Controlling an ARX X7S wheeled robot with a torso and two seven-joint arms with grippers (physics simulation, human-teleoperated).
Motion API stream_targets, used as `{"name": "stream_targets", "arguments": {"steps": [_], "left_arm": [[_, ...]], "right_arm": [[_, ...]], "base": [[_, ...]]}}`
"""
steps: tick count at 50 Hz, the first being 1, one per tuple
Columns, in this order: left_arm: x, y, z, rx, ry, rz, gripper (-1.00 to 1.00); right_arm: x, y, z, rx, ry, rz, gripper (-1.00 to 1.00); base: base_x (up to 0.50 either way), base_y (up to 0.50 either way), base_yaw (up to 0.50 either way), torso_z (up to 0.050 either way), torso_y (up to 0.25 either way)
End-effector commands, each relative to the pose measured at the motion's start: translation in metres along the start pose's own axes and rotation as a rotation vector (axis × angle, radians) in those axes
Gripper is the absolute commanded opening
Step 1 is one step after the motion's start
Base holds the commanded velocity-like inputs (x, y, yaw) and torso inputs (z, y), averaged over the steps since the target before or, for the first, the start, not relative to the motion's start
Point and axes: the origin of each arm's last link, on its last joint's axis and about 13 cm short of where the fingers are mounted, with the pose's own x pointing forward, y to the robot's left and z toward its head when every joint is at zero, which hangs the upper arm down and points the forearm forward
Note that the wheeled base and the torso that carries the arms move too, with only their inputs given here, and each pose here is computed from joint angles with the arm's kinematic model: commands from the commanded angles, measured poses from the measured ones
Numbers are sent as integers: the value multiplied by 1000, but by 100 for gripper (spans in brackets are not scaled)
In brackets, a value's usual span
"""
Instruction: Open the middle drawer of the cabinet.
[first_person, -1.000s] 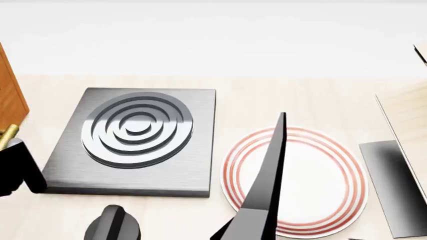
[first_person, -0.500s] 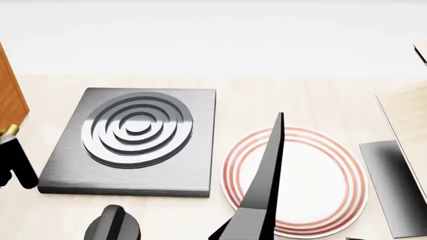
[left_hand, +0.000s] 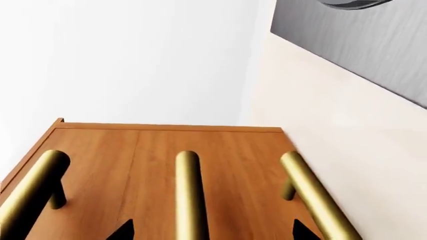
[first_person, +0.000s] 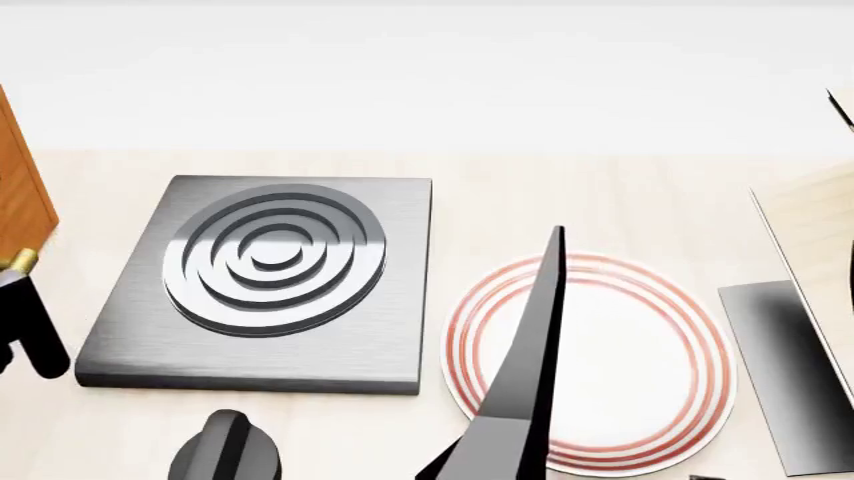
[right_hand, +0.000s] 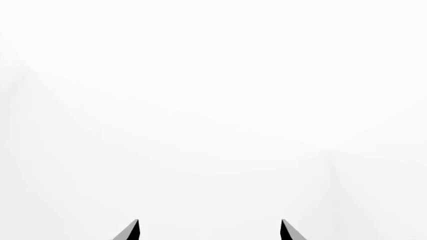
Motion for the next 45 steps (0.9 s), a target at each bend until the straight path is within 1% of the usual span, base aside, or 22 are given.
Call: {"name": "stream_targets", "arguments": {"steps": [1, 15, 28, 45], "left_arm": [[-1, -1, -3, 6, 32, -8, 100], [-2, 4, -8, 0, 83, 6, 100], [-2, 4, -7, -2, 93, 7, 100], [-1, 7, -6, -5, 96, 41, 100]], "right_arm": [[0, 1, 0, 0, 1, 4, 100], [-1, 1, 0, 0, 2, 4, 100], [-1, 1, 0, 1, 3, 7, 100], [-1, 2, 0, 1, 7, 12, 100]], "base": [[0, 0, 0, 0, 0], [0, 0, 0, 0, 0], [0, 0, 0, 0, 0], [0, 0, 0, 0, 0]]}}
